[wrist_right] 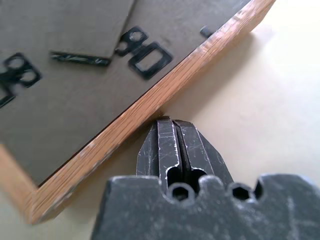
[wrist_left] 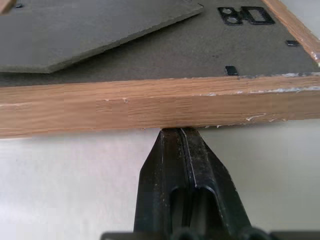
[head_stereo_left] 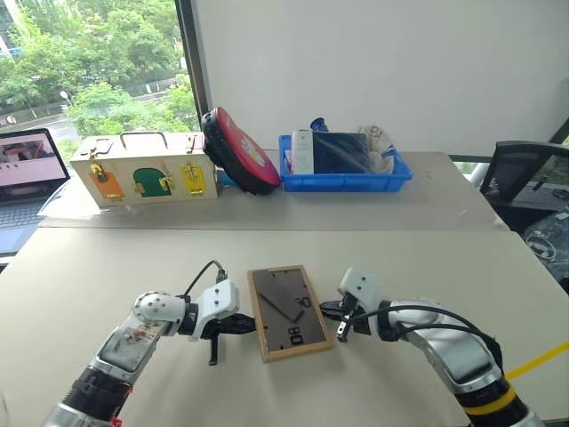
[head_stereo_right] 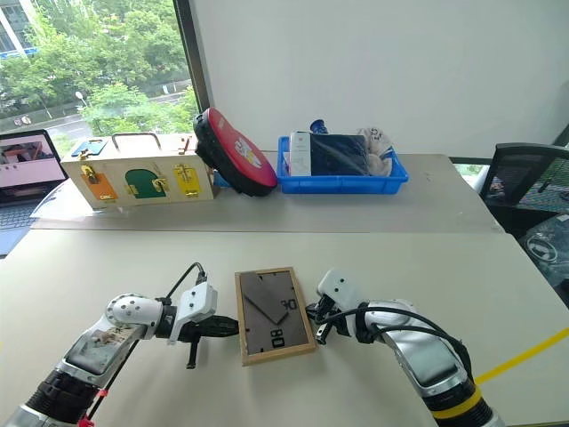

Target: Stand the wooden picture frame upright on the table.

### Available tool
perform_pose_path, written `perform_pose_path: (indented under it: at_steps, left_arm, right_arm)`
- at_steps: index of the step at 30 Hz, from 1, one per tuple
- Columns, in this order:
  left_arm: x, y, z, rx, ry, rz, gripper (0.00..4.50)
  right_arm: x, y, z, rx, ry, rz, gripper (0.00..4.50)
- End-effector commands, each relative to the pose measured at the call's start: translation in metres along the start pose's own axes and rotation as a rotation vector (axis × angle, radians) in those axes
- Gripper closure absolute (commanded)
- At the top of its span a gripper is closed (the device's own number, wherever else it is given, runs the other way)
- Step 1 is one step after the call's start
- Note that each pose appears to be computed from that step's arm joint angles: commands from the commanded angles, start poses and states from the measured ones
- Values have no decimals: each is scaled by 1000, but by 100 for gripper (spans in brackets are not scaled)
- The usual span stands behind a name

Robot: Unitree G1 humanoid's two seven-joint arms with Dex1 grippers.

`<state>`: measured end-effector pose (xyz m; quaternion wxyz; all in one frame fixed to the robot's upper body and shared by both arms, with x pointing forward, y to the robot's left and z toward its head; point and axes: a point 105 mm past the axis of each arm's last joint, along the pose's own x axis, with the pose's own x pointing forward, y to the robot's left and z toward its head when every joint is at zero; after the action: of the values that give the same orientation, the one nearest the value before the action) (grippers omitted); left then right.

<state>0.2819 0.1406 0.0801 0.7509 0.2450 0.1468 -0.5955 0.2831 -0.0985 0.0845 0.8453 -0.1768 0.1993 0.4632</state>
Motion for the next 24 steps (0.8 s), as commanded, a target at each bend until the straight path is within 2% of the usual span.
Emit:
perform_pose_path:
  at_steps: [1, 6, 24]
  left_arm:
    - [-16, 4, -41, -52, 166, 37, 447]
    - [-23, 10, -49, -28, 197, 52, 447]
    - [8, 16, -25, -43, 86, 66, 447]
  right_arm:
    - [-6, 7, -11, 48, 53, 7, 450]
    - [-8, 15, -10, 61, 60, 13, 450]
    - [-1, 37, -7, 243, 47, 53, 450]
